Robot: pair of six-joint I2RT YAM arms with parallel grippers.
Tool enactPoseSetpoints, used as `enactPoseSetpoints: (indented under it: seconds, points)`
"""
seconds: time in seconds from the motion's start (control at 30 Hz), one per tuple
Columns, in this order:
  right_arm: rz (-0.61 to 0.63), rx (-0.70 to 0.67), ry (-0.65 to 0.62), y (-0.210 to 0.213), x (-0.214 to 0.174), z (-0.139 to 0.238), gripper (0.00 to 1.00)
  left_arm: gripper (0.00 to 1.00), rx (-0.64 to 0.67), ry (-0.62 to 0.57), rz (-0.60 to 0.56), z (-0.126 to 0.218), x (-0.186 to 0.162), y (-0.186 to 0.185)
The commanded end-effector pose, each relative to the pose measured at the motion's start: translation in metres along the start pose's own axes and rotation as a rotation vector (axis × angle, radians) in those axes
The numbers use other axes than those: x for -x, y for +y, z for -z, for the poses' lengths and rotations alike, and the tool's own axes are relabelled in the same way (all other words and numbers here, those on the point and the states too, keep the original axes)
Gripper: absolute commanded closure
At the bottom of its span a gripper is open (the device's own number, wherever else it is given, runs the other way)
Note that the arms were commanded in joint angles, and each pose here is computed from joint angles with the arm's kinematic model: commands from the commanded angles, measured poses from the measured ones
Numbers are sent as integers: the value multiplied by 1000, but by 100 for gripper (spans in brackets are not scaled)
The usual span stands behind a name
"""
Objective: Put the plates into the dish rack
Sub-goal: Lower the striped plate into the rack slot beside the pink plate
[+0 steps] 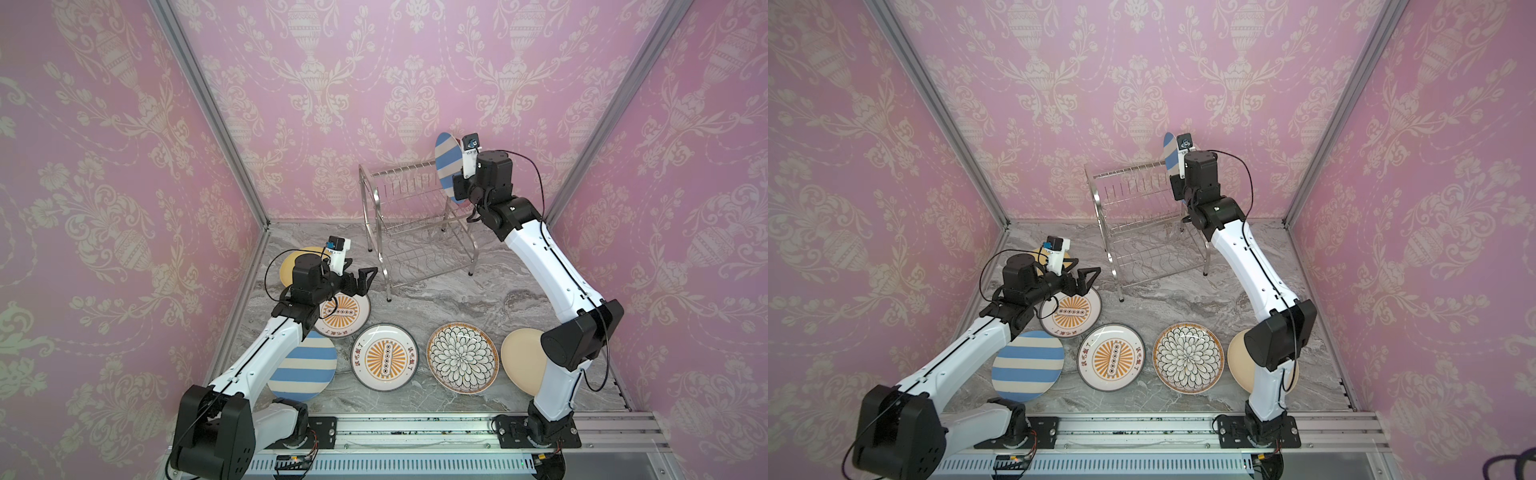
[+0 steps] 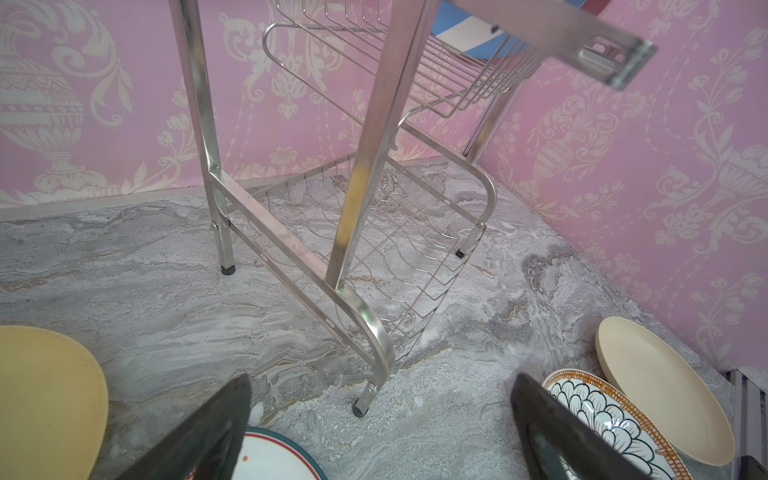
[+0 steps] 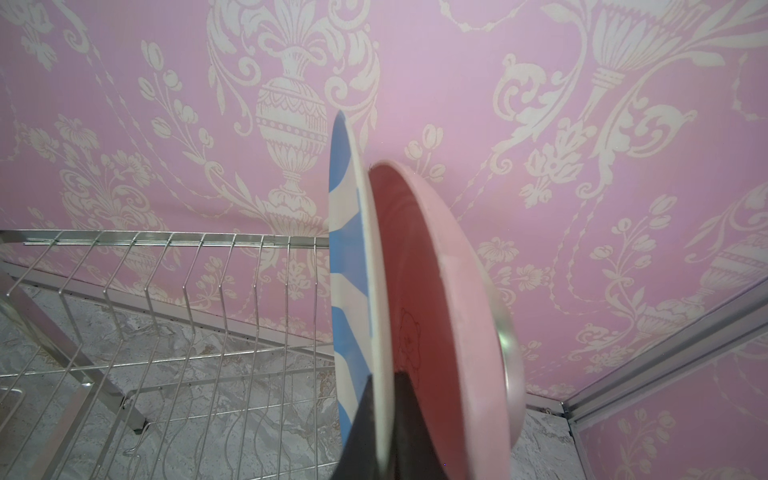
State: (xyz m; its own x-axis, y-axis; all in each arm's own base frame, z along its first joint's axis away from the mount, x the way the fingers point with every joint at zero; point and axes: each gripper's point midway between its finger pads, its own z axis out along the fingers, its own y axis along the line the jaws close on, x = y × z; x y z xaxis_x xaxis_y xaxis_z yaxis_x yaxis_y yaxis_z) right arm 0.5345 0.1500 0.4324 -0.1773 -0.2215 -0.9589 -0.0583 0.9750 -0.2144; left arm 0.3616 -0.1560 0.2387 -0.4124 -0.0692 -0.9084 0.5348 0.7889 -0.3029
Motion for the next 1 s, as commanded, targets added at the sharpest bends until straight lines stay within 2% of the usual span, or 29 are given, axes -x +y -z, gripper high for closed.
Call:
enactPoseSetpoints:
  seconds: [0.0, 0.03, 0.13, 0.27, 0.5, 0.87, 0.97]
  points:
    - [-38, 1, 0, 0, -2, 0, 94, 1, 19, 18, 35, 3, -6, 5]
    - [-42, 6, -3, 1, -1, 0, 91, 1, 18, 17, 36, 3, -6, 5]
    - [-51, 18, -10, 1, 4, 1, 91, 1, 18, 18, 37, 3, -7, 5]
    - [-65, 35, -23, 2, 12, 4, 96, 1, 19, 17, 39, 3, -8, 6]
    - [-66, 33, -2, 2, 6, 5, 96, 1, 19, 25, 42, 2, -10, 6]
    - [-39, -9, 43, -4, -13, 8, 88, 1, 6, 22, 48, 3, -9, 3]
    - [-28, -11, 55, -3, -18, 5, 82, 1, 8, 25, 49, 3, -11, 4]
